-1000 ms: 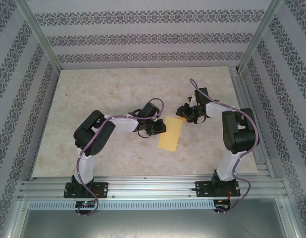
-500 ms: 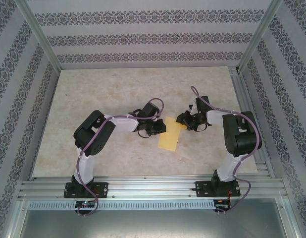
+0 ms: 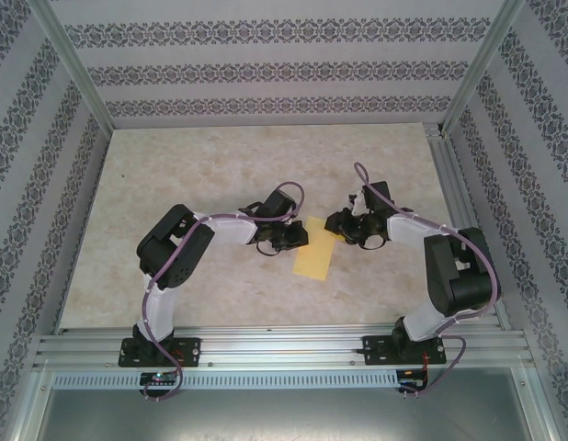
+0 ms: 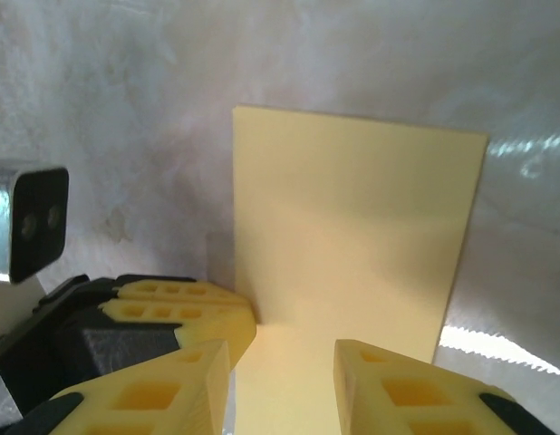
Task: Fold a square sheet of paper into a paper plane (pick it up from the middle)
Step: Fold the square sheet of paper in half at the center of the table.
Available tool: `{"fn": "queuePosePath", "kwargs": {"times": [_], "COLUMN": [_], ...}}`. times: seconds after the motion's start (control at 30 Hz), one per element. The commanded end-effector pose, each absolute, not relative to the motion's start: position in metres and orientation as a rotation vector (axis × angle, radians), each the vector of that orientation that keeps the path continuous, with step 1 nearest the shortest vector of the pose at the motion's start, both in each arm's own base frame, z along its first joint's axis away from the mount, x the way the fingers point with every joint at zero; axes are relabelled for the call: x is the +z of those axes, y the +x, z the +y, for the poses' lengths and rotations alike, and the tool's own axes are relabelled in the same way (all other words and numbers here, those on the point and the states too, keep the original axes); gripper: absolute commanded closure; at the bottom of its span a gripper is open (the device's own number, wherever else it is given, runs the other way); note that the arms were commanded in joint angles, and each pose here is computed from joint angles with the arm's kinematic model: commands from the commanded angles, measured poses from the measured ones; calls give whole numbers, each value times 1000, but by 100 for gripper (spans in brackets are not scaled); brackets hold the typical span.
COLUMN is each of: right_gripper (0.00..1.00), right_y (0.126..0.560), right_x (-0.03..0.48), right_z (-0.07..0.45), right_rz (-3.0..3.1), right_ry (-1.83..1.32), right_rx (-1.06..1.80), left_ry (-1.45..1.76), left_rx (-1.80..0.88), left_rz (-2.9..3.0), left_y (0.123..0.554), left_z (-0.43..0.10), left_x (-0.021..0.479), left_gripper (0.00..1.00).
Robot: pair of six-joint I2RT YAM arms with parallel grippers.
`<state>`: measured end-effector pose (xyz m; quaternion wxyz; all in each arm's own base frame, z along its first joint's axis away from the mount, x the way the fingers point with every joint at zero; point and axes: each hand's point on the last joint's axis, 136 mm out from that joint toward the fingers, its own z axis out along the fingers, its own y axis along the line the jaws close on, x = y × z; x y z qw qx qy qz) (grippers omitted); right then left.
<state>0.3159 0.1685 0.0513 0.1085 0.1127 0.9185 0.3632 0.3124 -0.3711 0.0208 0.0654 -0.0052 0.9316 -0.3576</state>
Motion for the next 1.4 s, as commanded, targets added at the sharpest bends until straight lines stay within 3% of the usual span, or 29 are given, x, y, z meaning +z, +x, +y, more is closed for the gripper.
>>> {"fn": "queuePosePath", "kwargs": {"times": [0.0, 0.23, 0.6, 0.97, 1.37], "right_gripper": [66, 68, 65, 66, 64], "right_y": [302, 282, 273, 241, 237], "right_x": [32, 0, 51, 3, 48], "right_z": [171, 164, 181, 176, 194], "right_rz": [2733, 2834, 2735, 2876, 2763], "right_ry": [381, 411, 314, 351, 287], "right_rx": [1077, 987, 1074, 985, 1124], "left_ry": [0, -1, -1, 1, 0], "left_rx": [-1000, -997, -995, -998, -1002], "left_rz": [2897, 2902, 2899, 2896, 2895], "left_y": [296, 295, 294, 294, 295], "left_z": [-367, -366, -366, -366, -367], "left_x": [1, -1, 1, 3, 3], "left_gripper": [86, 86, 86, 86, 86]}}
